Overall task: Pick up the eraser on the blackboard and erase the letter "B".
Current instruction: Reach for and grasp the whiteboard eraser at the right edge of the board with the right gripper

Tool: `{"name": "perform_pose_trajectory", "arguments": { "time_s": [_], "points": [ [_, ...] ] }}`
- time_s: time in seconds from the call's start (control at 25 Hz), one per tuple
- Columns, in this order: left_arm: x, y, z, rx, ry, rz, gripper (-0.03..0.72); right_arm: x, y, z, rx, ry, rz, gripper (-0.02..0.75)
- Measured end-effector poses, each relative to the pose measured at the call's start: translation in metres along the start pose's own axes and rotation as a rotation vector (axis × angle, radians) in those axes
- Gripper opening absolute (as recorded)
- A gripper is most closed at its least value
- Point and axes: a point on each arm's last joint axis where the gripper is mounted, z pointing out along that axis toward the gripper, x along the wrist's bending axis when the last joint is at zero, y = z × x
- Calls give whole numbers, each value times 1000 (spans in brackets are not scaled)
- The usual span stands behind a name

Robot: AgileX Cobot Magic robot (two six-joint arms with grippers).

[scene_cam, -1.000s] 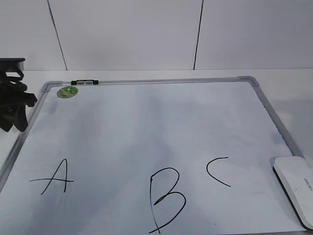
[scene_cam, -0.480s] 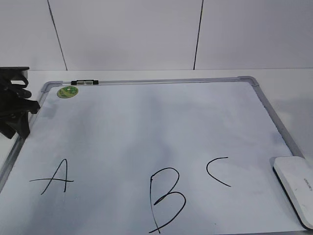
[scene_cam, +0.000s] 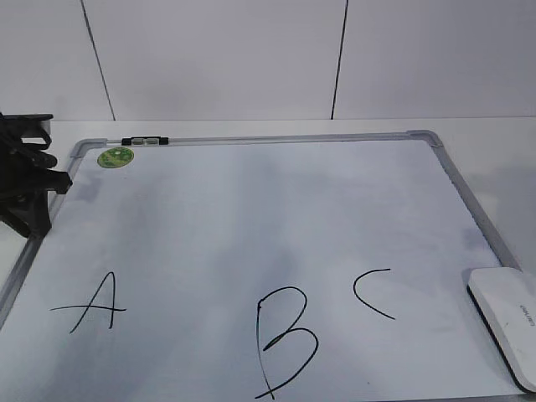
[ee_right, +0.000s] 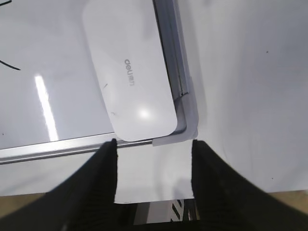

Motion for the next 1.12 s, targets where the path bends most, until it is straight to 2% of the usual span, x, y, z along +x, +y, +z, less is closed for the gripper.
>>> {"name": "perform_pose_trajectory", "arguments": {
  "time_s": [0.16, 0.24, 0.44, 0.6, 0.8, 1.12],
  "points": [
    [0, 0, 0, -2, -2, -1, 69, 0, 6, 9, 24, -3, 6, 444],
    [-1, 0, 0, -2, -5, -5, 57, 0, 9, 12, 27, -4, 7, 478],
    [-1, 0, 0, -2, -5, -9, 53, 6, 16, 21, 21, 0, -22, 537],
    [-1, 0, 0, -2, -5, -9, 53, 16, 20, 35, 72, 3, -65, 540],
    [-1, 0, 0, -2, -5, -9, 52, 34, 25, 52, 76, 3, -145, 541],
    [-1, 0, 0, 2, -7, -10, 52, 31, 32, 63, 75, -97, -228, 544]
  ]
}}
